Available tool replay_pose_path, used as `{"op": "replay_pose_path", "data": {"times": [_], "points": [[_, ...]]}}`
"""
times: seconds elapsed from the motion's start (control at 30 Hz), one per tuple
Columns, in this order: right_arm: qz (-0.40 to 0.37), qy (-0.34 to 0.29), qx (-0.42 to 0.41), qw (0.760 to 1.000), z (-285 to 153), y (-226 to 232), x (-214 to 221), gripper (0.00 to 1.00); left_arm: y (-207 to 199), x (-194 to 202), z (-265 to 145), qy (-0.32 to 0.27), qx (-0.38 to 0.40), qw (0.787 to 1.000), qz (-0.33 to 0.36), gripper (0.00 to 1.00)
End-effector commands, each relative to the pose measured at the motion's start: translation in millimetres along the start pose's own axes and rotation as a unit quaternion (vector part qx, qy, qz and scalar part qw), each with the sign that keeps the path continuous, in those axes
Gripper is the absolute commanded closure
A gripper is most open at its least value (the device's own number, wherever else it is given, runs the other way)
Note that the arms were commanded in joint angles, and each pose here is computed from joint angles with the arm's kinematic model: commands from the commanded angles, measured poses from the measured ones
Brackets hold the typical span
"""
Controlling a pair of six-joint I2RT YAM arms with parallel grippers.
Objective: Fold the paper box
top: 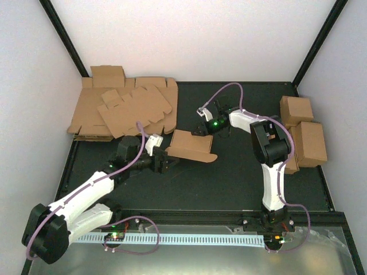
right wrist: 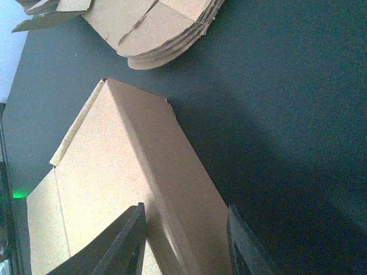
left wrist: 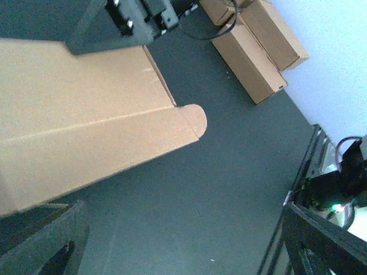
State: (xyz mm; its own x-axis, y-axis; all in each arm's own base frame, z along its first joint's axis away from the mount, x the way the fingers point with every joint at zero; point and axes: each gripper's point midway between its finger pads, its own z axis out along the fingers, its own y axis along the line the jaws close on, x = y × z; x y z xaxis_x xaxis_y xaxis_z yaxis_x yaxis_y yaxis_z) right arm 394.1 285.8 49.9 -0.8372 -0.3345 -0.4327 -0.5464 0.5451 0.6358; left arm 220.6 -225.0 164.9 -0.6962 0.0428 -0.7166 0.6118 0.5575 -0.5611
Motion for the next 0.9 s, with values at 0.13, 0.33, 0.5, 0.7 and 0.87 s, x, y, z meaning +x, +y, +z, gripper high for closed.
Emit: {"op": "replay_pose_path", "data": {"times": [0.13,0.33,0.5,0.7,0.87], "points": [[0.024,0.018,0.031,0.999,3.6,-27.7,11.3,0.59,27.9,-1.7,-7.1,-0.059,-0.068,0.992,-0.089,0.01],[0.026,0.017,0.028,0.999,3.9,-27.8,10.6,0.59,15.1,6.7,-4.1,-0.059,-0.016,0.995,-0.079,0.1],[0.026,0.017,0.025,0.999,4.4,-27.4,11.0,0.59,11.3,27.5,11.1,-0.028,0.002,0.996,-0.081,0.2],[0.026,0.017,0.024,0.999,4.2,-26.6,11.6,0.59,-0.6,48.2,38.0,0.016,0.001,0.997,-0.08,0.46],[0.025,0.018,0.022,0.999,3.8,-25.9,12.1,0.59,6.8,60.6,52.0,0.021,-0.022,0.996,-0.087,0.66]]}}
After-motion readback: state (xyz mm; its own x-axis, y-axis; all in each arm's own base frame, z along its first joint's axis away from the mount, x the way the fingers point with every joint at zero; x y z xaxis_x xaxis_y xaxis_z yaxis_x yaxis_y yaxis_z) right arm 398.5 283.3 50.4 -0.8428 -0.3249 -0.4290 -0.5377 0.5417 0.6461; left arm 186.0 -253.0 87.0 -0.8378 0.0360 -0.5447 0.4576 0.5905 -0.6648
